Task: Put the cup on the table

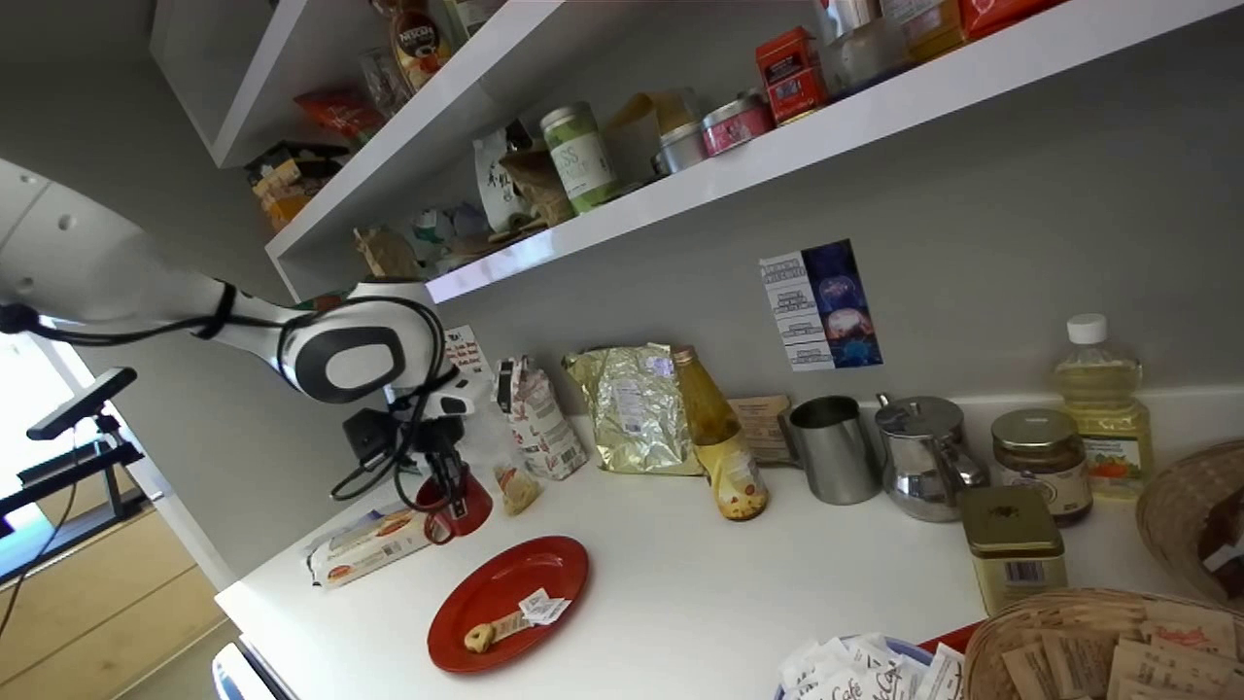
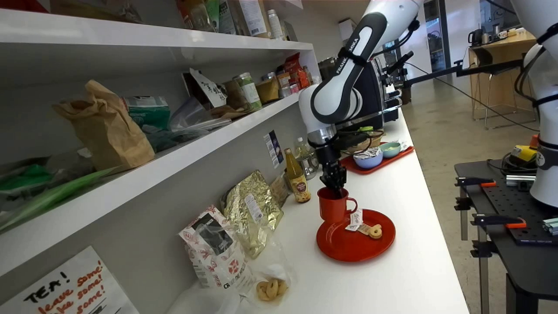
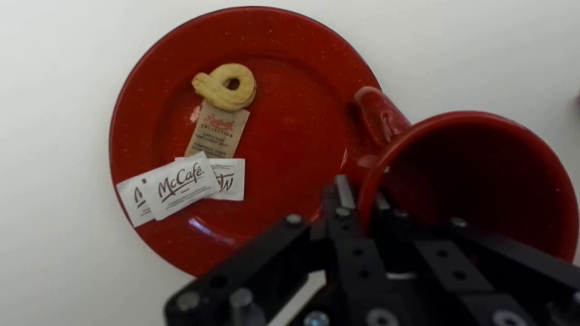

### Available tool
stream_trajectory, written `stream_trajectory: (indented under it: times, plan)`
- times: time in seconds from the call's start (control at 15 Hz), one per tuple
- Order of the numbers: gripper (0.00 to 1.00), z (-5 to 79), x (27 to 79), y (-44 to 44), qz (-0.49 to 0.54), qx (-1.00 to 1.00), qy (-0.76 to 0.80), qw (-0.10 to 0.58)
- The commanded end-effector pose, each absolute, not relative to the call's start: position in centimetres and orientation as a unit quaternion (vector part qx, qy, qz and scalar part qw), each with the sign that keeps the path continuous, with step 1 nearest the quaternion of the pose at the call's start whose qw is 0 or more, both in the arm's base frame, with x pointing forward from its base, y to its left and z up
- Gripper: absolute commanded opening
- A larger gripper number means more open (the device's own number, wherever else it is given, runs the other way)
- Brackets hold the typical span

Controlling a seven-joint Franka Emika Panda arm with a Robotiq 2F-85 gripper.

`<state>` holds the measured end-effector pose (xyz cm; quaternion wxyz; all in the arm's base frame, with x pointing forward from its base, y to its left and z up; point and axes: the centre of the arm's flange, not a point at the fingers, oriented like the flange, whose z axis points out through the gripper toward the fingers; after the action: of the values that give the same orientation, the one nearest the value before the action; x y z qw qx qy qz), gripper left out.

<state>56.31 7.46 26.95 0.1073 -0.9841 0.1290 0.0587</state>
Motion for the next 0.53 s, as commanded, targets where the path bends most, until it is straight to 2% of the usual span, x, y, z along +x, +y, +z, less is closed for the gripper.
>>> stream_trajectory:
  times: [0.0,0.47]
  plan:
    - [0.02,30.4,53.5,4.6,0.027,-0.984,0.145,0.104]
    - [0.02,27.4,49.3,-4.2,0.033,-0.965,0.243,0.096]
